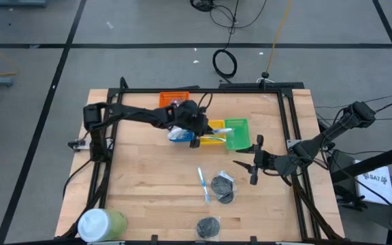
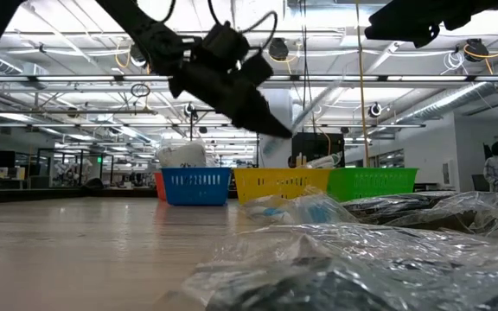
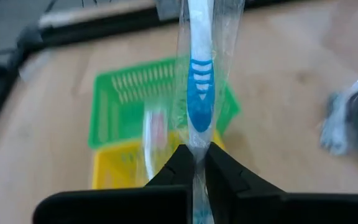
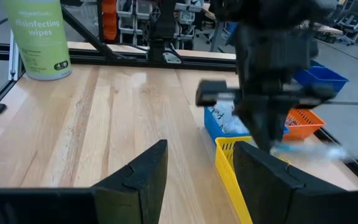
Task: Pick & Place Travel size toiletries
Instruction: Put the left blue toothbrush into the yellow basket, then put the blue toothbrush into the yellow basket
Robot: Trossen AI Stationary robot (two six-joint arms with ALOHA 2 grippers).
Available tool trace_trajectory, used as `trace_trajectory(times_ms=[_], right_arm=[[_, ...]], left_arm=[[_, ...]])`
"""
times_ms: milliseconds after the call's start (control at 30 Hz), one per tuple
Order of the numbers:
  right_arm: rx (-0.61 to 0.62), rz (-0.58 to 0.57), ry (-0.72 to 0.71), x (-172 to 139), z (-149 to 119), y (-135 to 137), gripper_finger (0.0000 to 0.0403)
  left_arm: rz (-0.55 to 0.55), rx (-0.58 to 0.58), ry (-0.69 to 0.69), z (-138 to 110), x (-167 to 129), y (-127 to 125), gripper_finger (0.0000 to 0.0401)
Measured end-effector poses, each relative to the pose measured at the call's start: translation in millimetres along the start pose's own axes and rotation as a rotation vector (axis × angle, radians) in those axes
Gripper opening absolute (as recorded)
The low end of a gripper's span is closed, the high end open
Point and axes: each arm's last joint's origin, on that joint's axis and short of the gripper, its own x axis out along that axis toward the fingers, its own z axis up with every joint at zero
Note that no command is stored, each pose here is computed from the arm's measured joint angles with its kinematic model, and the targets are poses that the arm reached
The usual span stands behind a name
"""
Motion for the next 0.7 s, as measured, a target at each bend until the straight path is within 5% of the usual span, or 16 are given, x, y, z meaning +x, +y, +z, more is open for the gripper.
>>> trace_trajectory(times_ms=[167,433,700], right_arm=[[0.0,0.0,0.0,0,0,0,0.0171],[-0.003,0.0,0.002,0,0,0,0.0171],[-0.007,0.0,0.003,0,0,0,0.0171]], left_arm=[[0.015,-0.044,0.047,-10,5,2,0.0037],[0.253,-0.043,0.207,-9,3,-7,0.0119],[0.23,-0.012,0.212,-5,8,-23,0.0231]])
